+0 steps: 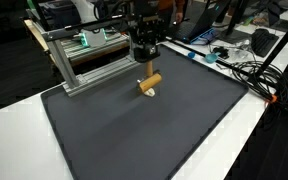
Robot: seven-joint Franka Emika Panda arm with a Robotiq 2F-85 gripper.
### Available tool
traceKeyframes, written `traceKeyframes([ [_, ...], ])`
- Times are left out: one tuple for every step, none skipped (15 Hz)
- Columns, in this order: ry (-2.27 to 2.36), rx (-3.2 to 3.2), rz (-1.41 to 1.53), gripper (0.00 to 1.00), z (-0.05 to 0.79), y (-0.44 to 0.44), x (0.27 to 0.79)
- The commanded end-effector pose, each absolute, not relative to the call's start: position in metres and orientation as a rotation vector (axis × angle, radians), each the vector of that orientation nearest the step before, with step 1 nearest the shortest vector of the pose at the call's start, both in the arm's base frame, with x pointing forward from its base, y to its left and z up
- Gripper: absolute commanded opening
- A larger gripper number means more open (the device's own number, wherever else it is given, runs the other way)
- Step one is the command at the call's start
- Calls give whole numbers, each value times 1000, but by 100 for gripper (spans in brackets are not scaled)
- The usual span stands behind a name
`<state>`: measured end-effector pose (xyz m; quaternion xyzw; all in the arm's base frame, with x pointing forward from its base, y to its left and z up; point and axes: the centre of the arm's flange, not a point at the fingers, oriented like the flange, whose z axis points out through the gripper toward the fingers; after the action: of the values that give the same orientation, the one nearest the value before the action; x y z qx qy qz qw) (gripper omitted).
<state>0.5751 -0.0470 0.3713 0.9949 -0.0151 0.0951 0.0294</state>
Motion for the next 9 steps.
traceKeyframes([
  [-105, 3053, 273, 22, 355, -35, 568],
  [-120, 3052, 259, 22, 350, -33, 568],
  [-126, 3051, 254, 22, 345, -31, 568],
  [-143, 3054, 257, 22, 341, -30, 569],
  [-168, 3048, 268, 22, 336, -28, 573],
  [-179, 3043, 272, 22, 332, -28, 575],
  [-185, 3033, 264, 22, 327, -27, 578],
  [-184, 3021, 248, 22, 323, -27, 580],
  [-174, 3009, 229, 22, 318, -26, 580],
])
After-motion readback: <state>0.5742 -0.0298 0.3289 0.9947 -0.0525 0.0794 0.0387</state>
